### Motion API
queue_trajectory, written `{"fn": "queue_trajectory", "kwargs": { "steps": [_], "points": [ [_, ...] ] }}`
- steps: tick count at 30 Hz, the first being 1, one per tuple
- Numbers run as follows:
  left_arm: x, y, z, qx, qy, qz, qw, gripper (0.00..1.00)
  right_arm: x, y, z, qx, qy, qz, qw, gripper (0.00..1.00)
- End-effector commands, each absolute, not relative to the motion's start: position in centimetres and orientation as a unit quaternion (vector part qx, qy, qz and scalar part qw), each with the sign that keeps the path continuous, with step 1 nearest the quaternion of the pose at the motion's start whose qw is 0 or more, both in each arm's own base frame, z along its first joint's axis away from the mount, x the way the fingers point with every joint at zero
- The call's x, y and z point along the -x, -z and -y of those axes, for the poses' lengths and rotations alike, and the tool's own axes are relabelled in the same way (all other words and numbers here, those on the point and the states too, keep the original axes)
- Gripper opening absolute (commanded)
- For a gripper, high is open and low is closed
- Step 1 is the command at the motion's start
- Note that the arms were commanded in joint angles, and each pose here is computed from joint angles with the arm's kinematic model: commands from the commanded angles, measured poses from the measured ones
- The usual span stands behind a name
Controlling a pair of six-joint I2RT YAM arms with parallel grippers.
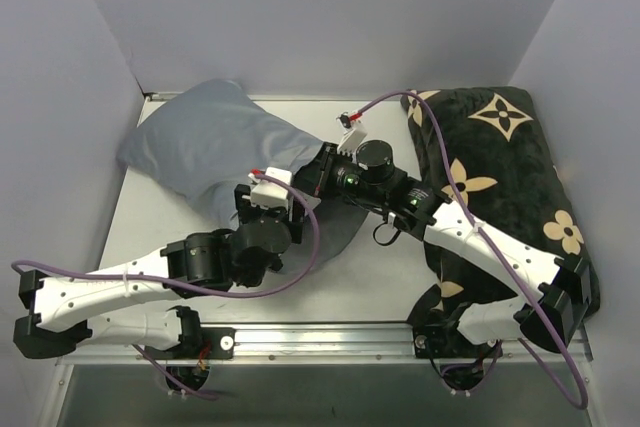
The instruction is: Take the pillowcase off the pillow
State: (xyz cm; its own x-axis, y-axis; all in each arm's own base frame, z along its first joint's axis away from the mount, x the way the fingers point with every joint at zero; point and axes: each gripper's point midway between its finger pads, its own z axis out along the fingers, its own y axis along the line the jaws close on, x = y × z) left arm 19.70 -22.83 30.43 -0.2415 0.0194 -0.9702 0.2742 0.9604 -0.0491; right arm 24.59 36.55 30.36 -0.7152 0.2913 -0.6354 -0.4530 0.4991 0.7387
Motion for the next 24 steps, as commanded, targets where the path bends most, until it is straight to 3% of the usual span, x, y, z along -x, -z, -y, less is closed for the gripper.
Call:
{"fn": "queue_trajectory", "kwargs": {
  "steps": [1,4,7,11,12,19,20,21,23,24],
  "points": [
    [-20.9,-31.7,21.3,-0.061,0.03,-0.77,0.634,0.76,-24.1,-37.1,-36.2,0.047,-0.558,-0.717,0.415,0.0],
    [-21.2,-32.0,20.9,-0.05,0.005,-0.767,0.639,0.65,-23.9,-37.4,-35.6,0.046,-0.553,-0.718,0.42,0.0],
    [-21.3,-32.5,20.7,-0.045,0.001,-0.765,0.642,0.43,-23.8,-37.4,-34.8,0.044,-0.542,-0.72,0.432,0.0],
    [-21.3,-33.4,20.1,-0.047,-0.015,-0.762,0.645,0.05,-24.0,-37.6,-33.7,0.037,-0.531,-0.719,0.447,0.0],
    [-21.3,-33.5,20.0,-0.046,-0.016,-0.762,0.645,0.0,-23.9,-37.6,-33.5,0.037,-0.528,-0.721,0.448,0.0],
    [-21.3,-34.9,20.2,-0.049,-0.011,-0.76,0.648,0.0,-24.4,-35.6,-32.9,0.029,-0.512,-0.735,0.445,0.03],
    [-21.3,-35.1,20.4,-0.049,-0.007,-0.76,0.647,0.0,-24.3,-35.5,-32.9,0.032,-0.51,-0.735,0.445,0.08],
    [-21.3,-35.6,20.5,-0.044,0.002,-0.76,0.648,0.0,-24.0,-35.4,-32.9,0.043,-0.507,-0.735,0.447,0.22],
    [-21.4,-36.4,20.9,-0.043,0.012,-0.757,0.651,0.0,-23.4,-34.2,-32.6,0.057,-0.491,-0.746,0.447,0.41],
    [-21.5,-36.8,21.0,-0.042,0.014,-0.756,0.654,0.0,-23.5,-33.7,-32.2,0.055,-0.478,-0.749,0.456,0.45]
  ]
}}
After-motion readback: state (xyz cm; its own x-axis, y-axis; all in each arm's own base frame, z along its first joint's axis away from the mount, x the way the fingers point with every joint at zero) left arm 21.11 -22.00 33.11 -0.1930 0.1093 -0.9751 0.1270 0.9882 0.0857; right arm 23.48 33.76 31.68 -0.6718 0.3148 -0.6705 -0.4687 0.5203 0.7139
